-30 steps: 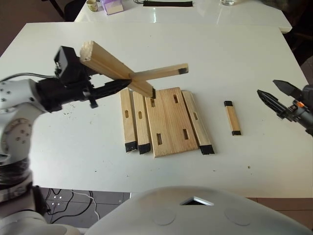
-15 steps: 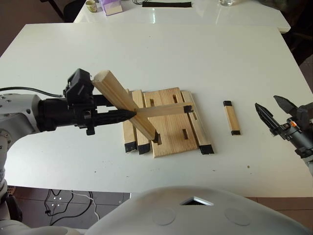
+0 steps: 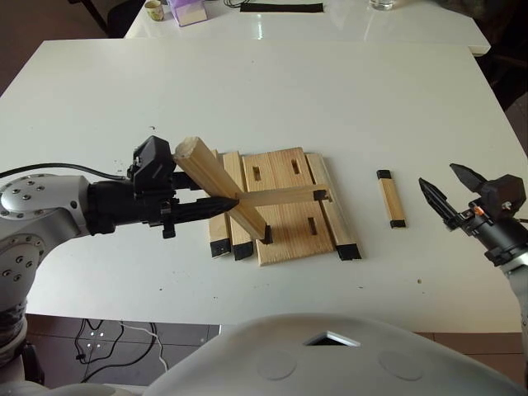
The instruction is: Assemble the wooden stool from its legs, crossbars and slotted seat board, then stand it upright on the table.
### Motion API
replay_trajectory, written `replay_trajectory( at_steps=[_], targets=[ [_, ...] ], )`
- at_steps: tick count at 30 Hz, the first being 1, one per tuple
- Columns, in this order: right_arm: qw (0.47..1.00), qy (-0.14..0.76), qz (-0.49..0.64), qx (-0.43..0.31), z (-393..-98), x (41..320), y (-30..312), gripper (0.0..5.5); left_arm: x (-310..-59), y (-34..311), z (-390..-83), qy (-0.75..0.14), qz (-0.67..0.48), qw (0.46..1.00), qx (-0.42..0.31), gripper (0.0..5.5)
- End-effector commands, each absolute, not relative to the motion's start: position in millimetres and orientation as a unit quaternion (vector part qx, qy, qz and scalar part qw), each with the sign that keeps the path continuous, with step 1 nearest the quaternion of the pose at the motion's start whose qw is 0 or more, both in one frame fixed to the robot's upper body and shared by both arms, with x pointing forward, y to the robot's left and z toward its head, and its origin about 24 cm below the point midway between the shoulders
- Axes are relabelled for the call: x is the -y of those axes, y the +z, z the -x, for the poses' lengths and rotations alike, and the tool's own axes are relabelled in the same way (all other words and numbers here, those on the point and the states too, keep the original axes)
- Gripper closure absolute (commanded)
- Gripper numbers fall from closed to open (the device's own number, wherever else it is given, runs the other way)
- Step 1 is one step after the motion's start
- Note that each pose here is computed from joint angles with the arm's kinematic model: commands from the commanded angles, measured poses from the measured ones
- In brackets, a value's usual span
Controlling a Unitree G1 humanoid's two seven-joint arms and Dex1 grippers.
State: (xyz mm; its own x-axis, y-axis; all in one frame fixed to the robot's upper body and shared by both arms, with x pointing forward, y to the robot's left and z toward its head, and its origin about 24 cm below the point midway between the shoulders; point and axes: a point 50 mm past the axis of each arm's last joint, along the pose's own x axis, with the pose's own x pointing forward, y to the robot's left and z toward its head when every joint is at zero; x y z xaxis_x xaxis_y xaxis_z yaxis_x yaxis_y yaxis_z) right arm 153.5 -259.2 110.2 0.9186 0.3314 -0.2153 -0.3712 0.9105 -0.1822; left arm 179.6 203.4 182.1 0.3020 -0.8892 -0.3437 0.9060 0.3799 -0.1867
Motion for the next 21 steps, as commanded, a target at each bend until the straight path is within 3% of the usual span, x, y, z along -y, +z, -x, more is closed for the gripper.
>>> replay_trajectory(
  at_steps=[1, 21],
  targets=[
    [0.971, 0.185, 0.120, -0.087, -157, 259, 112, 2.32, -202, 175, -177, -0.557, -0.033, 0.802, -0.214, 3.36],
    [0.968, 0.206, 0.120, -0.081, -165, 247, 107, 2.32, -196, 144, -195, -0.521, -0.183, 0.818, -0.159, 3.36]
  ],
)
